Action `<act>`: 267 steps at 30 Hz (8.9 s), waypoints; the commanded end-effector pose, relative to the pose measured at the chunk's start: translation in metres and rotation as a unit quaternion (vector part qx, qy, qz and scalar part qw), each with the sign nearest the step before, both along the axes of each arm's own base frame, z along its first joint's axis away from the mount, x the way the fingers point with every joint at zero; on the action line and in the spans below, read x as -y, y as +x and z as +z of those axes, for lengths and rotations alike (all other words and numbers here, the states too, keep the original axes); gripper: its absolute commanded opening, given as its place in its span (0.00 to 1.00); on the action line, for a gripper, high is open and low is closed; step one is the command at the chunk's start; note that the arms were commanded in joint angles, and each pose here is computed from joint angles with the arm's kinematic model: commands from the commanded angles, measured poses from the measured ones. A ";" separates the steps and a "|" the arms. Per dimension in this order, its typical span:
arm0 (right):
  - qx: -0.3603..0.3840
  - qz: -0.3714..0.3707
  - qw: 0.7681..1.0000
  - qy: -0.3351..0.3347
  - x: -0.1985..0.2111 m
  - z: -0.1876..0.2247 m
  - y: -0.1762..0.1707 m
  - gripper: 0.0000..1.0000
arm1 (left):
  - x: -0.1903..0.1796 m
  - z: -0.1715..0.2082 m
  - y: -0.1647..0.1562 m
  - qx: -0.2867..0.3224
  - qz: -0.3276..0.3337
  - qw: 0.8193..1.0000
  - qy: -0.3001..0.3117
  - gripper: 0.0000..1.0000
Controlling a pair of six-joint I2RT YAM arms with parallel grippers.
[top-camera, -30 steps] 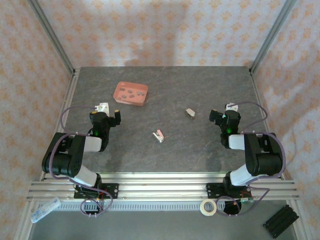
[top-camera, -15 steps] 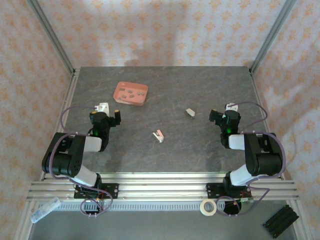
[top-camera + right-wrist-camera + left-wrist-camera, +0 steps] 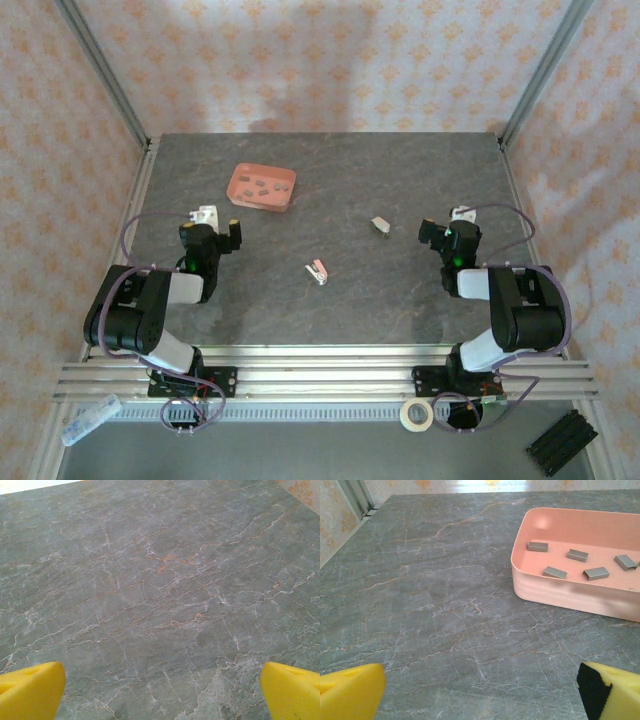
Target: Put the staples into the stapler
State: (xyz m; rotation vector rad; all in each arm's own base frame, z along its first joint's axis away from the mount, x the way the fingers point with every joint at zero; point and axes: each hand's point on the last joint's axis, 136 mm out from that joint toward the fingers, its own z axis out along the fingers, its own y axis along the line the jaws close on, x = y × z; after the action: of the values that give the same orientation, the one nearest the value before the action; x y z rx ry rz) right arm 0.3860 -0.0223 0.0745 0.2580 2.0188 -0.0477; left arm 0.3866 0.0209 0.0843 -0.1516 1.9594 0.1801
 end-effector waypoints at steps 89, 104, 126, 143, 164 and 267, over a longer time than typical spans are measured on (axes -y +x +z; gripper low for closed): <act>-0.430 0.313 0.844 0.068 -0.322 -0.016 -0.101 0.62 | 0.084 -0.017 -0.092 -0.112 -0.057 0.954 -0.272 0.80; -0.395 0.230 0.886 -0.079 -0.160 0.047 0.012 0.70 | 0.109 -0.021 -0.081 -0.137 -0.111 0.941 -0.290 0.75; -0.491 0.287 0.818 -0.085 -0.168 -0.010 0.018 0.56 | 0.123 -0.029 -0.070 -0.152 -0.138 0.933 -0.296 0.71; -0.509 0.282 0.808 -0.088 -0.167 -0.024 0.015 0.43 | 0.129 -0.033 -0.069 -0.163 -0.149 0.928 -0.298 0.62; -0.314 0.345 0.868 0.170 -0.252 0.092 0.014 0.11 | 0.166 0.058 -0.082 -0.008 -0.271 0.941 -0.201 0.51; -0.373 0.488 0.746 0.258 -0.316 0.106 -0.127 0.14 | 0.273 0.079 -0.068 0.036 -0.515 0.856 0.034 0.27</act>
State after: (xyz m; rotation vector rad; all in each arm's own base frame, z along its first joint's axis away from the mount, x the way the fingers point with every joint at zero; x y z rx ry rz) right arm 0.2559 0.2913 0.1602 -0.5764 2.7377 1.2872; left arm 0.3094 -0.2489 0.1378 1.0193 1.7412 -0.4384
